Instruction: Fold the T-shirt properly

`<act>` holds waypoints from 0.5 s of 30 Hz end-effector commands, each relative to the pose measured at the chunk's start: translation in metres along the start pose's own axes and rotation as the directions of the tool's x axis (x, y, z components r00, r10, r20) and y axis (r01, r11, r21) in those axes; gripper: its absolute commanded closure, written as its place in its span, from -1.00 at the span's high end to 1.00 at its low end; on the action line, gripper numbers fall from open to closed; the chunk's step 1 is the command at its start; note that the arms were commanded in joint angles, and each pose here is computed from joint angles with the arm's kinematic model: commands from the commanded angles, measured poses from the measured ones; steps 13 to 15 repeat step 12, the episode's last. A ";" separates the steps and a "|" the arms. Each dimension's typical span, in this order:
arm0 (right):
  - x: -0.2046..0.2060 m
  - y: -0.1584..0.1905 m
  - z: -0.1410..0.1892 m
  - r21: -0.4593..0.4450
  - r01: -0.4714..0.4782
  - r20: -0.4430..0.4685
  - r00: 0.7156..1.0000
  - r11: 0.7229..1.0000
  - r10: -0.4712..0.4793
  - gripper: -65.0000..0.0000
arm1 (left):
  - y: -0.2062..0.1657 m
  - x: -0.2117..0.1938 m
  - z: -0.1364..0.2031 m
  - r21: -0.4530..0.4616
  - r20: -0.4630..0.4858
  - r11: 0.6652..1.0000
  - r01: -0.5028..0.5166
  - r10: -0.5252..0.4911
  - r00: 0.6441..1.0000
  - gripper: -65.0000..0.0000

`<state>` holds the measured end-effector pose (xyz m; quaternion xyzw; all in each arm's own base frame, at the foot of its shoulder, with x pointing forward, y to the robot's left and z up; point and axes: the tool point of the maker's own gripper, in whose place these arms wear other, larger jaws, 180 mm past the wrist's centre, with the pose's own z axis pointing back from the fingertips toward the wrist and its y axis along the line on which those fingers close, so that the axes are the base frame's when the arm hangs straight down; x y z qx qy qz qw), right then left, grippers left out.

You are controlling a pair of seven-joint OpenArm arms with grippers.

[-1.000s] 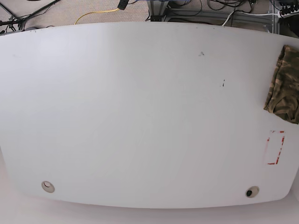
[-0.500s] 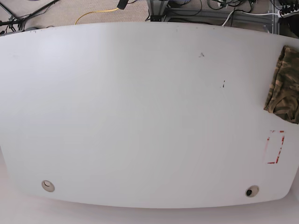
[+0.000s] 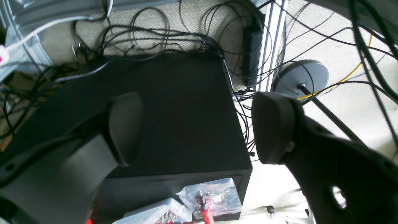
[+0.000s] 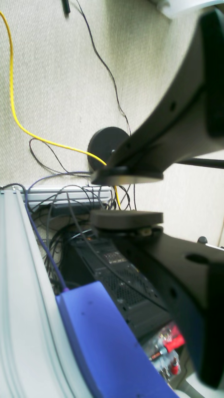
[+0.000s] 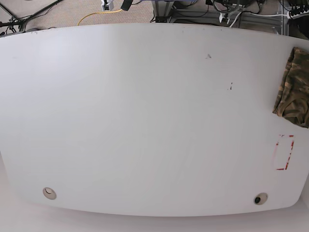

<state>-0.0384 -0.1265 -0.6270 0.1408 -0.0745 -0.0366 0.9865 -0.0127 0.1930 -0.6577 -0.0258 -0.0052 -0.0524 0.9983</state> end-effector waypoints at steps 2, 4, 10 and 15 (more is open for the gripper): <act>0.003 0.002 -0.001 0.003 -0.018 0.003 1.000 1.000 0.018 -0.60 | -0.003 -0.007 0.000 -0.009 -0.015 1.000 0.003 -0.003 1.000 0.56; 0.010 0.003 -0.003 0.000 -0.029 0.012 0.999 1.000 0.029 -0.60 | -0.006 -0.007 -0.001 -0.014 -0.014 1.000 0.001 -0.001 1.000 0.56; 0.010 0.002 -0.004 -0.015 -0.028 0.010 1.000 1.000 0.028 -0.60 | -0.015 -0.006 -0.002 -0.027 -0.012 1.000 -0.002 0.002 1.000 0.56; 0.012 0.001 -0.004 -0.018 -0.028 0.013 0.999 0.999 0.029 -0.60 | -0.015 -0.006 -0.002 -0.027 -0.012 1.000 -0.002 0.002 1.000 0.56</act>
